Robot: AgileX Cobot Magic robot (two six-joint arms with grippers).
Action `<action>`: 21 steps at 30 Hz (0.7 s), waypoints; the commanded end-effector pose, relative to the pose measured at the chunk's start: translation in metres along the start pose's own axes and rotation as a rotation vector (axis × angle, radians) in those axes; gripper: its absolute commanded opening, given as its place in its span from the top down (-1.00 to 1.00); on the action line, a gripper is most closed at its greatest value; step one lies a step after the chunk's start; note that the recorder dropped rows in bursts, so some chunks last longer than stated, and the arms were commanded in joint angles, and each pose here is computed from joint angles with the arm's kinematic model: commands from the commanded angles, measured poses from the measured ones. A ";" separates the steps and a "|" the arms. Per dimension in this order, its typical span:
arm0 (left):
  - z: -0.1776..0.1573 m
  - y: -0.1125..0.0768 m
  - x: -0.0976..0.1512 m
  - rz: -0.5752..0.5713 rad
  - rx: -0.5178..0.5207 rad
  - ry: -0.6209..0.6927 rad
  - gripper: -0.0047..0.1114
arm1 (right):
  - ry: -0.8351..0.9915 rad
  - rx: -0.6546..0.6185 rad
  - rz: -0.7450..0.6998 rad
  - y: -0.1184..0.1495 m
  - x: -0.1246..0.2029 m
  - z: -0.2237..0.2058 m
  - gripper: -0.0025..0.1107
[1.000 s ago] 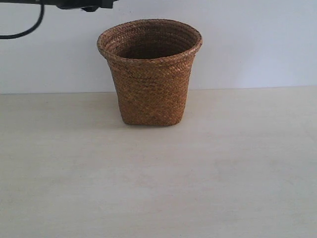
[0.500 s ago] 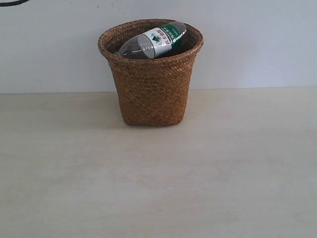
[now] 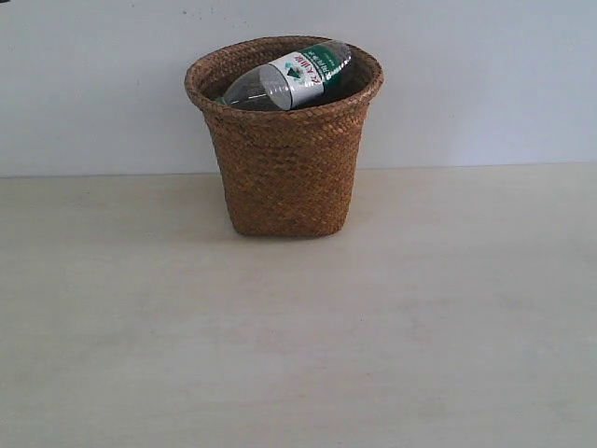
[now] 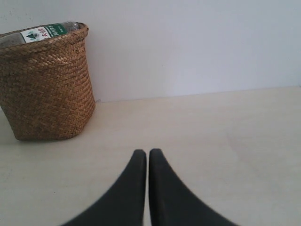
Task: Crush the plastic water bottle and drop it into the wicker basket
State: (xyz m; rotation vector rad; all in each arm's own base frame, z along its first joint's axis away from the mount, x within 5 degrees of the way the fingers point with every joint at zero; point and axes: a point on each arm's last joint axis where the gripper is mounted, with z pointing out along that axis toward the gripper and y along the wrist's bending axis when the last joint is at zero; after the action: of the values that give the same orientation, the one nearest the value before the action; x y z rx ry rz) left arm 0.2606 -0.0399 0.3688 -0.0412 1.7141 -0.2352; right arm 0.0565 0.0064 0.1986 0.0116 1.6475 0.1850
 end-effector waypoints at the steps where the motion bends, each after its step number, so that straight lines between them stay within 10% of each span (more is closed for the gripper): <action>1: -0.039 0.010 0.004 -0.078 -0.066 -0.088 0.85 | -0.016 0.001 0.001 0.000 -0.001 -0.001 0.96; 7: -0.089 0.019 0.020 -0.267 -0.084 -0.184 0.85 | -0.016 0.001 0.001 0.000 -0.001 -0.001 0.96; 21: -0.138 0.026 0.042 -0.283 -0.074 -0.282 0.85 | -0.016 0.001 0.001 0.000 -0.001 -0.001 0.96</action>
State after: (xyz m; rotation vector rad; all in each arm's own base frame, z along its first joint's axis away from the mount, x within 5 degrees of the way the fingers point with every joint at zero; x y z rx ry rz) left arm 0.1251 -0.0044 0.3410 -0.3422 1.4535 -0.3514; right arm 0.0565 0.0064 0.1986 0.0116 1.6475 0.1850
